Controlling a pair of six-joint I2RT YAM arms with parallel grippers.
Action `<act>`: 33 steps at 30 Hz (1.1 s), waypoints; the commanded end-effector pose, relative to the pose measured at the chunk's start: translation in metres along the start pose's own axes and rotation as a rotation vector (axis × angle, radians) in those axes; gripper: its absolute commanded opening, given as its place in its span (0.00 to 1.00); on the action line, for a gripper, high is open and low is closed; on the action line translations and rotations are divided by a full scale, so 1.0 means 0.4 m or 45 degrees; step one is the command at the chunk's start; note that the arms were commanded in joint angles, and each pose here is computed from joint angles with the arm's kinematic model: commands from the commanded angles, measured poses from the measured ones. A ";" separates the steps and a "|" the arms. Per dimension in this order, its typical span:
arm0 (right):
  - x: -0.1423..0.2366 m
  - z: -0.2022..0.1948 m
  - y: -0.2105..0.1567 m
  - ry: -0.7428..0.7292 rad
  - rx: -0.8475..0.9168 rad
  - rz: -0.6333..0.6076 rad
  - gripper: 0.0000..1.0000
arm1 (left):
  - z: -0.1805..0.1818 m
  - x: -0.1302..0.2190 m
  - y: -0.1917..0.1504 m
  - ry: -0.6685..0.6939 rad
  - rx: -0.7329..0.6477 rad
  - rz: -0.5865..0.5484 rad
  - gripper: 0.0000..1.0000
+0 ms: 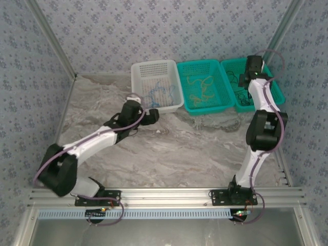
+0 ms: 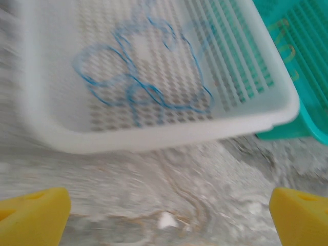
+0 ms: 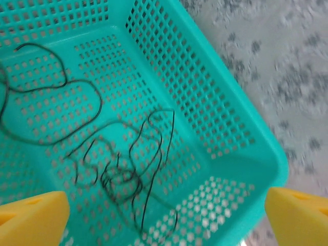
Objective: Untangle the cables
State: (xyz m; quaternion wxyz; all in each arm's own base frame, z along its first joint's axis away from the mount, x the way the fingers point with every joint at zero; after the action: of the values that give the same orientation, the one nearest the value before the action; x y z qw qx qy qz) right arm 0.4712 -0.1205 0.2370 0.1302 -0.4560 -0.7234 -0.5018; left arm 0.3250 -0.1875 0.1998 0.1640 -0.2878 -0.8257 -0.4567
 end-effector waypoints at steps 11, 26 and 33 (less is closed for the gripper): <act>0.252 0.029 -0.233 0.146 -0.382 -0.422 1.00 | 0.407 0.112 0.135 0.729 -0.071 -0.452 1.00; 0.147 0.137 -0.484 0.187 -0.399 -0.368 1.00 | 0.537 0.027 0.111 0.720 -0.137 -0.384 0.99; 0.130 0.186 -0.456 0.278 -0.305 -0.535 1.00 | 0.539 -0.003 0.151 0.596 -0.253 -0.419 1.00</act>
State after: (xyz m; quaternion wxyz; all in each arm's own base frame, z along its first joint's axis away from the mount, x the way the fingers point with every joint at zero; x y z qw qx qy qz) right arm 0.3025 -0.0511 0.1050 0.0721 -0.3124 -0.6950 -0.6435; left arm 0.3479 0.0171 0.1090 0.3027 -0.0566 -0.7400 -0.5980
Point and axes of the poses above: each hand's point on the last joint's axis, 136 mm out from that joint toward the fingers, its own x axis back along the fingers, its own z axis along the line the jaws close on, y = z × x, the point moved 4 cm from there along x, back along the fingers, and after that the axes turned 13 degrees about x, right-handed, at the moved point
